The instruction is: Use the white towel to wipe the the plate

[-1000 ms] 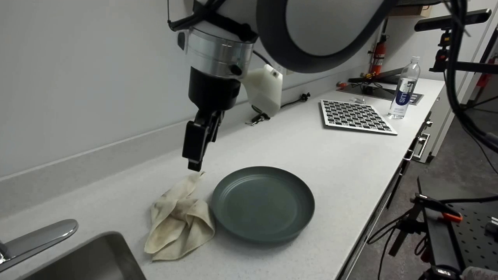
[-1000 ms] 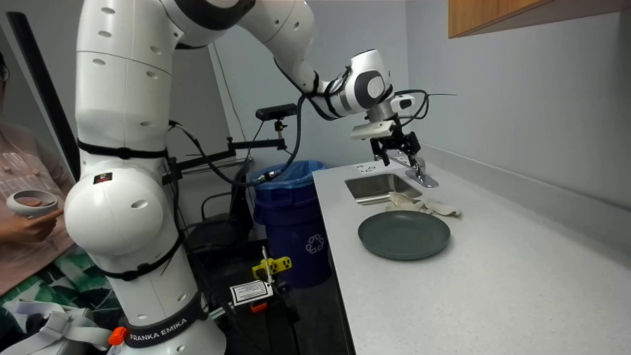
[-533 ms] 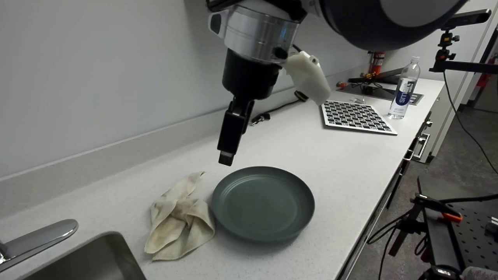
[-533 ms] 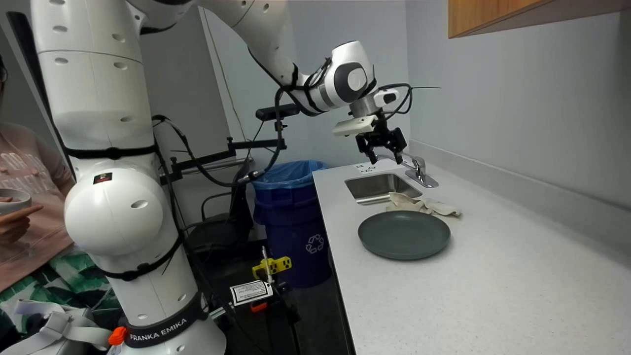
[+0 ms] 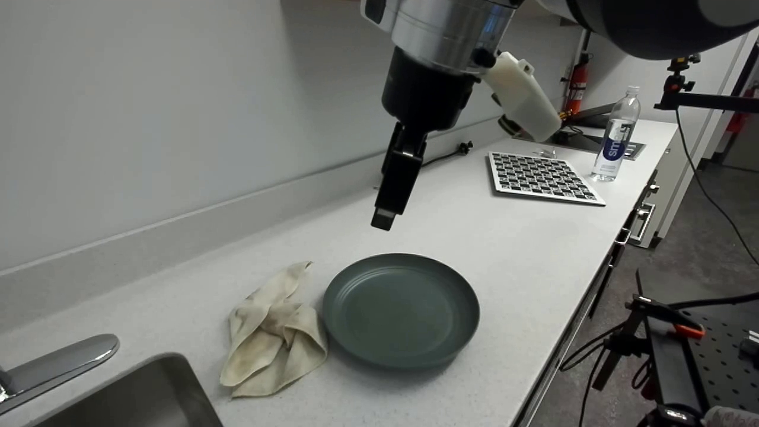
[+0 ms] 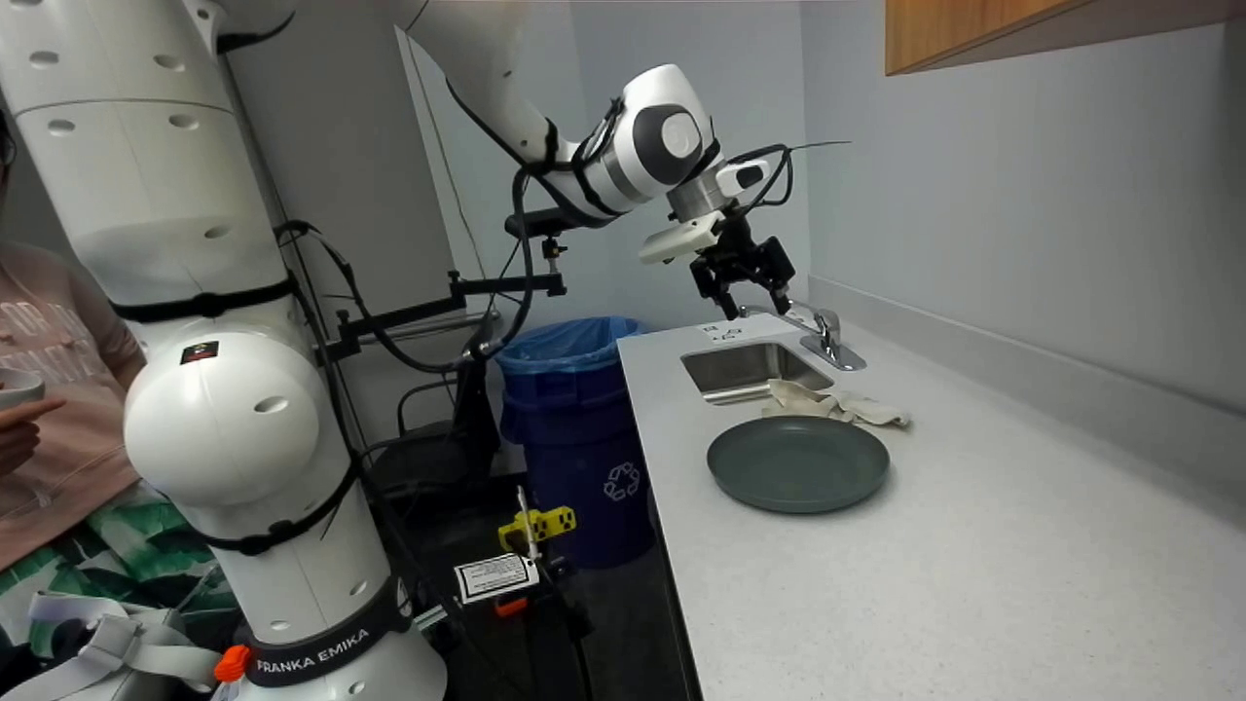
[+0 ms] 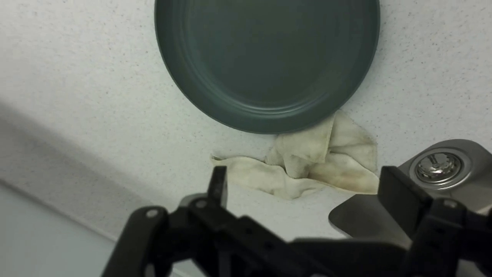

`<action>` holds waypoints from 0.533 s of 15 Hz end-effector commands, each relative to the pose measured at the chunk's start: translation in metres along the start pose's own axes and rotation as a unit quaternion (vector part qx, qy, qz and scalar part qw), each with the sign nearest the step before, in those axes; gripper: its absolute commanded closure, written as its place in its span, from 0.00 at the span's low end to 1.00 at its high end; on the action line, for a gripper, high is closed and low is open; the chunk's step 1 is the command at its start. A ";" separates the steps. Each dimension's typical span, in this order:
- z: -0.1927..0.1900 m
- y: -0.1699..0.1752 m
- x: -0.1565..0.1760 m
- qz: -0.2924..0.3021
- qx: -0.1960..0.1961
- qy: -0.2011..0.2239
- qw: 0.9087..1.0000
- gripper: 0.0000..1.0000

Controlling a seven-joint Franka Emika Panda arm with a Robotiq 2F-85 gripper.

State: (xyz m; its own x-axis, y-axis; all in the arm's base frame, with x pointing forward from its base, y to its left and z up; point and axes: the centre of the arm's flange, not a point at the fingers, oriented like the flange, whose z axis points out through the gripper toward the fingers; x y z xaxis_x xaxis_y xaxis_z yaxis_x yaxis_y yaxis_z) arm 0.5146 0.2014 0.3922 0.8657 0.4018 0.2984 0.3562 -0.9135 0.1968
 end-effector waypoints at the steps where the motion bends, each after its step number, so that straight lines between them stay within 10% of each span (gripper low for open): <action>1: -0.011 0.002 -0.016 0.010 -0.024 0.012 1.000 0.00; 8: -0.006 0.004 -0.008 0.013 -0.017 0.004 1.000 0.00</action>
State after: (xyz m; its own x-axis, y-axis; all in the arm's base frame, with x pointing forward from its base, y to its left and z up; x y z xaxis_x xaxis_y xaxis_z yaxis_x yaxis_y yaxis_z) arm 0.5073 0.1955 0.3960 0.8712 0.3789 0.3121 0.3216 -0.9209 0.2205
